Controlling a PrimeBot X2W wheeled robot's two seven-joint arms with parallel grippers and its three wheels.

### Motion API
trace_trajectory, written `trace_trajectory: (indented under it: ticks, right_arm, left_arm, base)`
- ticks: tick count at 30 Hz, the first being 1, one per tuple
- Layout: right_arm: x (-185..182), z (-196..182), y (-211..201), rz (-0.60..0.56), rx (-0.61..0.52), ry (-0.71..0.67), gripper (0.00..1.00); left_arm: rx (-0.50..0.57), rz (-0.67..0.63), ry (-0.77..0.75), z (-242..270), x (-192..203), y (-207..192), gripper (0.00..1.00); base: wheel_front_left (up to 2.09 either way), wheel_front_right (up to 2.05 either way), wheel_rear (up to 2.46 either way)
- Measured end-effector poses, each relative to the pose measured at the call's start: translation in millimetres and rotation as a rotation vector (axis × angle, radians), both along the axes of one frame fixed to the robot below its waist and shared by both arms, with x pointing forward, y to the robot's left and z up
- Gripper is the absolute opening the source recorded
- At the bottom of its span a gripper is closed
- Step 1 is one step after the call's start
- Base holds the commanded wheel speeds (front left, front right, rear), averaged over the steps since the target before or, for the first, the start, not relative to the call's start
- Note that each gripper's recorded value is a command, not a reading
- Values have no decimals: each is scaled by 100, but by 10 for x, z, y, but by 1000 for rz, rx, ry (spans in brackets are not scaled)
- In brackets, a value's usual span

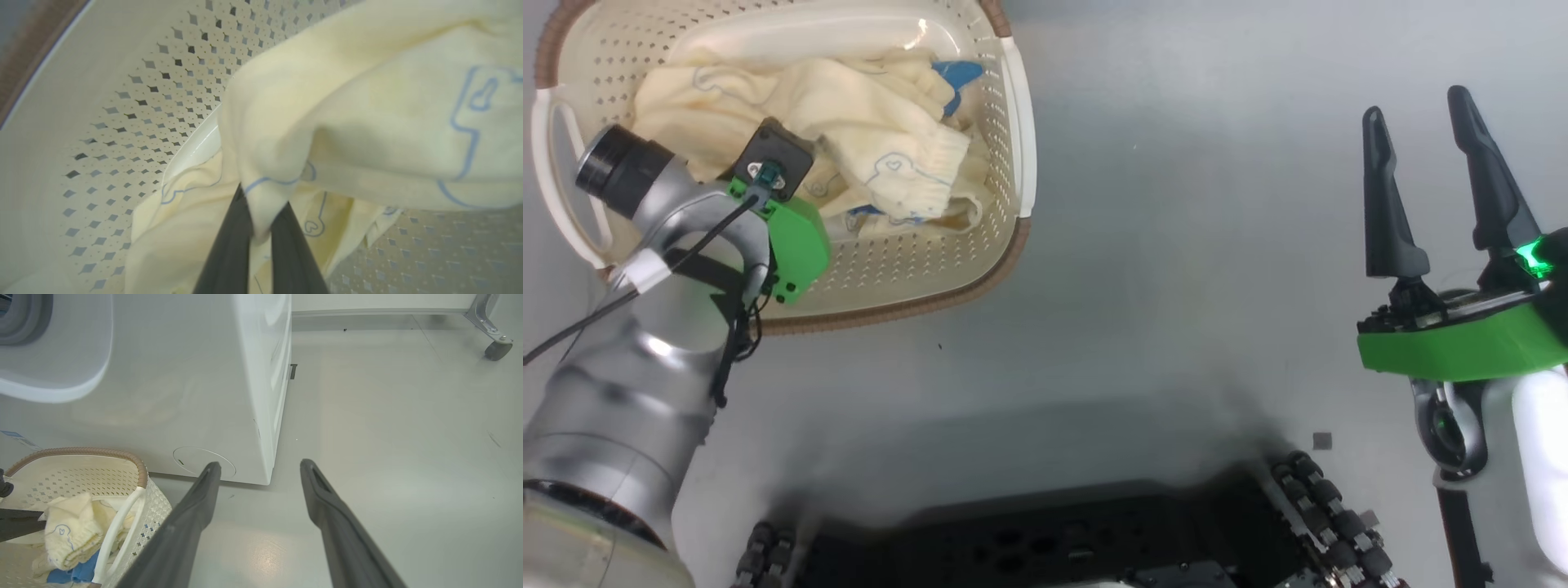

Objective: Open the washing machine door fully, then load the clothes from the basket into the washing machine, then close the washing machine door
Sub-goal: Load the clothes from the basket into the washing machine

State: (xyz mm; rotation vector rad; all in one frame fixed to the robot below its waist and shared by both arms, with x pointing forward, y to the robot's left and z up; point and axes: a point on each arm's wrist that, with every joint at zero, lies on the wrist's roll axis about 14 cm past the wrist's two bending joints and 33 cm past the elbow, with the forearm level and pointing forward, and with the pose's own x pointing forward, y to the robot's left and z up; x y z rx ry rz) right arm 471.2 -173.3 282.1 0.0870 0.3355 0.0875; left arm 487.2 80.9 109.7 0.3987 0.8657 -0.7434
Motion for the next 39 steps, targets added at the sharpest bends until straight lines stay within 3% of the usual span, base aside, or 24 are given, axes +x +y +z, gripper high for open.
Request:
trace_trajectory:
  ticks: [8,20,39]
  right_arm:
    - [99,357,34,5,10,-81,100]
    - [150,813,208,46,50,-172,100]
    - [-36,1370,291,61,84,-256,100]
  left_arm:
    - [-120,124,-97,508,49,-119,0]
    - [-278,358,-346,1519,362,69,0]
    - [-455,453,-675,2971,596,217,0]
  base:
    - [0,0,0]
    - [0,0,0]
    - [0,0,0]
